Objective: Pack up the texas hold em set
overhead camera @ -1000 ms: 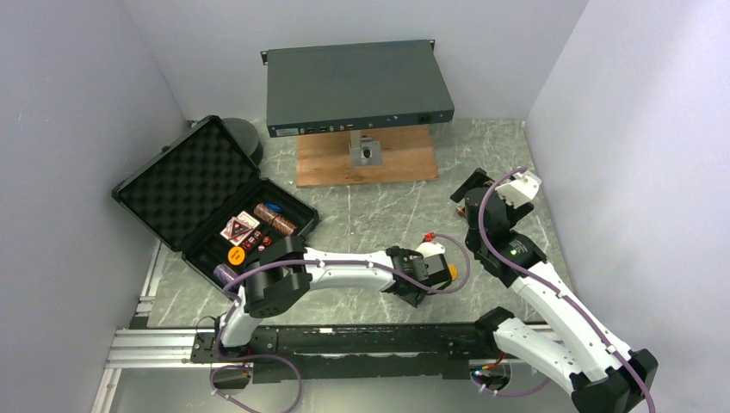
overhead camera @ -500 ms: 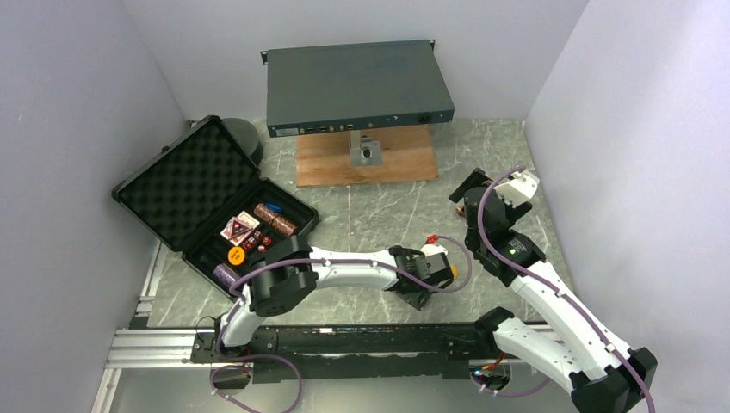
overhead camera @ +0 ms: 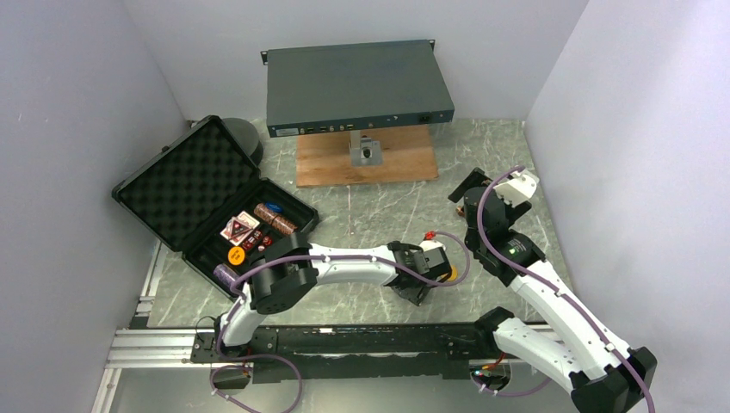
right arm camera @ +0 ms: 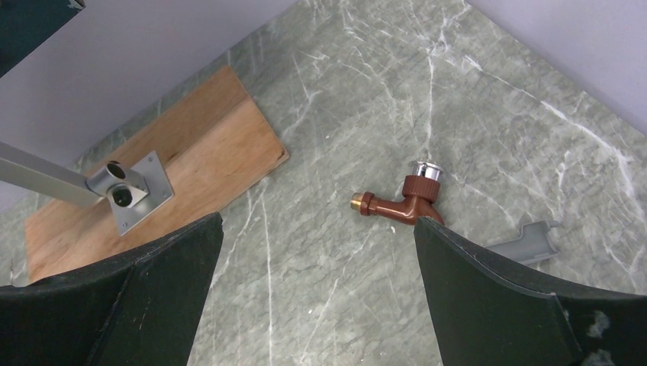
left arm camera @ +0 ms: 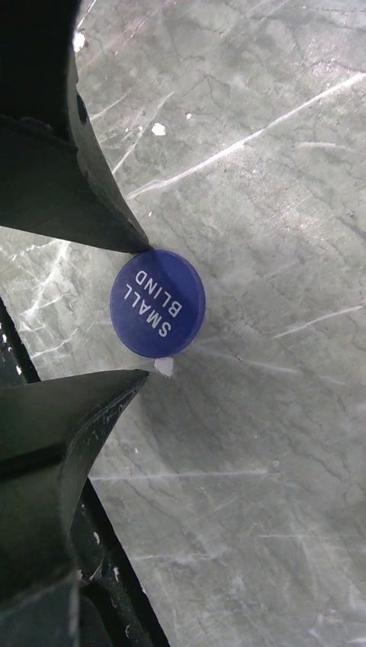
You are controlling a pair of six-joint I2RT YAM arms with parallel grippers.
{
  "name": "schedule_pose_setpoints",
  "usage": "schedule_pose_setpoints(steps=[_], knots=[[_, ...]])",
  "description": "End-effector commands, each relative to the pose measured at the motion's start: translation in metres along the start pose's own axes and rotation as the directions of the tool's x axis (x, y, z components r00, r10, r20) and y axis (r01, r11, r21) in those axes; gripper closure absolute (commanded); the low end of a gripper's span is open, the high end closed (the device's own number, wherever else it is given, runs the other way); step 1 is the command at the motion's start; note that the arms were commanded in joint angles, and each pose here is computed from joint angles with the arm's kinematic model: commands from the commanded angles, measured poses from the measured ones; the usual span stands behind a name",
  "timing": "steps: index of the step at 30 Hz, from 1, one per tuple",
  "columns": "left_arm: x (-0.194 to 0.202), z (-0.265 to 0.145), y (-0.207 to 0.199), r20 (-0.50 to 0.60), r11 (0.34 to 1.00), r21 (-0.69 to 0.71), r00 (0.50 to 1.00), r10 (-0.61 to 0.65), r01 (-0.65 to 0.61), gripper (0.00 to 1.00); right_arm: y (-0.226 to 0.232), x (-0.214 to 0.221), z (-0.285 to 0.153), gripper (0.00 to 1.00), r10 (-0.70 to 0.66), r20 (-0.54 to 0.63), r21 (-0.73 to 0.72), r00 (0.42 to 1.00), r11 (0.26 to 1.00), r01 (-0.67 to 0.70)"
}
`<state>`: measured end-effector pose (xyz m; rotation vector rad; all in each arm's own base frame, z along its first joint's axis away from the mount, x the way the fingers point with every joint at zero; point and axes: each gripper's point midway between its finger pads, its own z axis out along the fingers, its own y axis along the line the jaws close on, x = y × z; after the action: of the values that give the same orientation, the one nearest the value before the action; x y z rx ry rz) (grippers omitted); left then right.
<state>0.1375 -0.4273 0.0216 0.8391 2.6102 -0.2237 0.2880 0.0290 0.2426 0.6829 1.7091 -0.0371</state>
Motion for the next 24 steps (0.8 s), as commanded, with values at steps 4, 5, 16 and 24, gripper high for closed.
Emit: schedule_pose_setpoints(steps=[4, 5, 16, 24], knots=[[0.011, 0.024, 0.005, -0.045, 0.999, -0.014, 0.999, -0.03, 0.03, 0.36, 0.003, -0.003, 0.001, 0.0, 0.01, 0.017, -0.009, 1.0, 1.0, -0.01], [0.011, 0.024, 0.005, -0.046, 0.999, -0.014, 0.998, -0.03, 0.029, 0.36, 0.003, -0.003, 0.001, 0.0, 0.011, 0.017, -0.01, 1.0, 1.0, -0.01], [0.016, 0.031, 0.009, -0.066, 0.999, -0.035, 0.997, -0.032, 0.029, 0.38, 0.002, -0.003, 0.001, 0.0, 0.012, 0.017, -0.011, 1.0, 1.0, -0.012], [0.016, 0.037, 0.011, -0.065, 0.998, -0.056, 0.997, -0.031, 0.027, 0.43, 0.003, -0.003, 0.001, 0.0, 0.013, 0.016, -0.014, 1.0, 1.0, -0.013]])
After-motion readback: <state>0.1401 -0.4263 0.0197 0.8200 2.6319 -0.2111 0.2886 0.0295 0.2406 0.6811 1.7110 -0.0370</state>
